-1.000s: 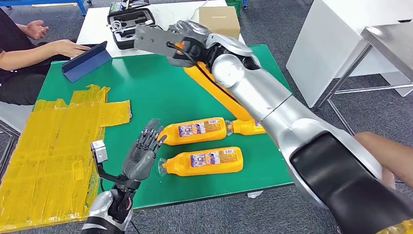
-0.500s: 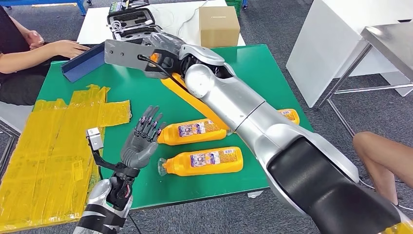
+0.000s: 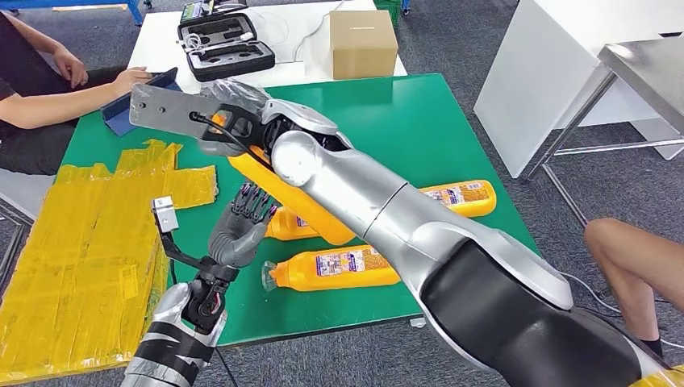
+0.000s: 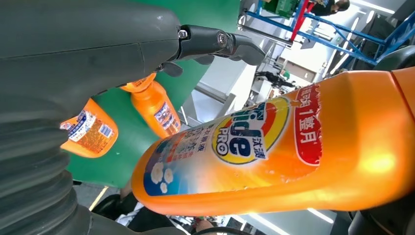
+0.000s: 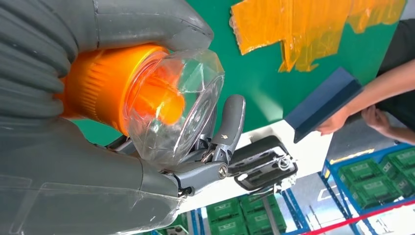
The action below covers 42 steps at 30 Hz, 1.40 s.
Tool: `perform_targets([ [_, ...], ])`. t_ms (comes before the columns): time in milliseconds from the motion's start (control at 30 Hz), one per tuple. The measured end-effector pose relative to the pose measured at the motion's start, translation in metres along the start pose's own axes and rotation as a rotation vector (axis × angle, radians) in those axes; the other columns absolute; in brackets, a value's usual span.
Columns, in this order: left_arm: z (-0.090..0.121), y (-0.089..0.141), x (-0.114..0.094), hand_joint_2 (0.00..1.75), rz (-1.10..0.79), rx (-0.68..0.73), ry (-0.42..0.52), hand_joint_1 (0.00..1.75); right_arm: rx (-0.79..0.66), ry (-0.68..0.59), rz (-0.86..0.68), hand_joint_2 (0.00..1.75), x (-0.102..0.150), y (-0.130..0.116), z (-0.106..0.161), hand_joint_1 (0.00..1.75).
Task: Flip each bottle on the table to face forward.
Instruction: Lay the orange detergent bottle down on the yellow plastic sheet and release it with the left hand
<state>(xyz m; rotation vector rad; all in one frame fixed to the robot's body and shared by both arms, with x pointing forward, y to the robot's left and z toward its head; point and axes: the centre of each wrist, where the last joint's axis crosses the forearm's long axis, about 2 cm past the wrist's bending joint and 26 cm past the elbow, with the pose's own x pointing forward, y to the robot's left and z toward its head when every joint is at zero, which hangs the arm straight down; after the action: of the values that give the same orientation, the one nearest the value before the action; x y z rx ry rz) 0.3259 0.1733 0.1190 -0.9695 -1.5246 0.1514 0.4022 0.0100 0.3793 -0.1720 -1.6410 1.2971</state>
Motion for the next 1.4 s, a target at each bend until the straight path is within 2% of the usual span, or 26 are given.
perform_targets([
  [500,0.000,0.002,-0.001,1.75,-0.002,0.002,0.010,0.00,0.011,0.000,0.021,1.75,0.000,0.005,0.000,1.75],
  [667,0.002,0.004,-0.001,1.75,0.005,-0.003,0.009,0.00,0.019,-0.002,-0.015,1.75,0.003,0.012,0.000,1.75],
  [867,0.023,0.016,-0.008,1.75,0.010,-0.022,0.033,0.00,0.065,-0.004,-0.033,1.75,0.013,0.046,0.003,1.75],
  [1100,0.033,0.021,-0.013,1.75,-0.002,-0.022,0.053,0.00,0.046,-0.007,-0.063,1.75,0.015,0.050,0.004,1.75],
  [1400,0.034,0.012,-0.017,1.75,-0.018,-0.063,0.074,0.00,0.049,0.012,-0.097,1.75,0.010,0.051,0.003,1.75],
])
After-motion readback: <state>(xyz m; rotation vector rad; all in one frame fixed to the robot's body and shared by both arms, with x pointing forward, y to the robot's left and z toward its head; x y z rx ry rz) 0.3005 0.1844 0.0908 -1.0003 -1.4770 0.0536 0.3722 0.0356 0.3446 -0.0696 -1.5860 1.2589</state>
